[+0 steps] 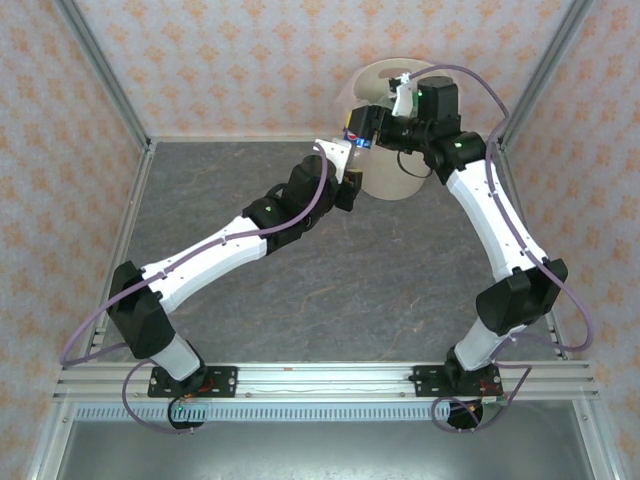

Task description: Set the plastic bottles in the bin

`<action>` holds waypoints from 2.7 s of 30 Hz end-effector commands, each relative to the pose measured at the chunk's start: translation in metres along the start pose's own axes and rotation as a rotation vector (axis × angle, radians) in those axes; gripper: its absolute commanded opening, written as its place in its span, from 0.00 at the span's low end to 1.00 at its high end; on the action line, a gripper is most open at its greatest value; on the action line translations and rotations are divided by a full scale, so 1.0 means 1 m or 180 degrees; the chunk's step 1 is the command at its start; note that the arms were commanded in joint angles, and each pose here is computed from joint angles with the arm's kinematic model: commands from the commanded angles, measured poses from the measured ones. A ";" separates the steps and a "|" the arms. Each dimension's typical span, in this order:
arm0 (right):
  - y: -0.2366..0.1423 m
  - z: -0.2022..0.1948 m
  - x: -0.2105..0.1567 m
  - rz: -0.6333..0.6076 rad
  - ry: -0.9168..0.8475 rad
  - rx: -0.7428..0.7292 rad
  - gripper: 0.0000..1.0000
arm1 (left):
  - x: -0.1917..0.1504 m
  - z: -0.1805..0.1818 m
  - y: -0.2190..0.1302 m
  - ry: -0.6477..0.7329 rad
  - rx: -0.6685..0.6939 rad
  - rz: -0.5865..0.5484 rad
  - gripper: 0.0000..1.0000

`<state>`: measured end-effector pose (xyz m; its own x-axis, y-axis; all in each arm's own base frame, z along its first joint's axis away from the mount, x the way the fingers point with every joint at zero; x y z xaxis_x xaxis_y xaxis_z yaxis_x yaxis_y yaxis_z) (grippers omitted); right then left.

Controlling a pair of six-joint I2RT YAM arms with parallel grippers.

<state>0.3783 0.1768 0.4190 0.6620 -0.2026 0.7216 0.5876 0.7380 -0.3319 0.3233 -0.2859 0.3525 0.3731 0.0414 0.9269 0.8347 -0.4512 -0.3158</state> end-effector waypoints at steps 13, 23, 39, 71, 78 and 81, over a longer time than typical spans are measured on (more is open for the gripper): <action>-0.039 0.008 0.072 -0.0911 -0.0227 -0.0595 0.57 | 0.031 0.008 -0.039 -0.0172 0.0168 -0.0419 0.99; -0.054 -0.019 0.114 -0.1626 -0.0436 -0.1608 0.57 | 0.029 0.031 -0.064 -0.0569 0.0364 -0.0376 0.99; -0.044 -0.076 0.140 -0.2101 -0.0994 -0.3288 0.57 | 0.039 0.070 -0.057 -0.0904 0.0325 -0.0404 0.99; 0.036 -0.144 0.139 -0.1748 -0.1881 -0.3593 1.00 | 0.055 0.131 -0.007 -0.0985 0.0308 -0.0314 0.99; 0.029 -0.120 0.144 -0.1785 -0.1743 -0.2917 1.00 | 0.049 0.135 -0.009 -0.1072 0.0321 -0.0318 0.99; 0.025 -0.118 0.146 -0.1794 -0.1611 -0.2726 1.00 | 0.047 0.136 -0.009 -0.1097 0.0322 -0.0326 0.99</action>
<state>0.5619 0.0954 0.4088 0.1140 0.1502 0.9821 0.9813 -0.1711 -0.0877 0.3914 -0.1624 0.3593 0.4264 0.3496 0.8342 0.8897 -0.3282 -0.3173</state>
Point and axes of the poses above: each hand's point on the last joint's axis, 136 mm out from that joint toward the fingers, its own y axis out along the fingers, its own z axis along the line the jaws close on, x = y × z, the point moved 8 cm from there along -y, back along the fingers, and after that the axes turned 3 degrees about -y, right-handed, at the moved point
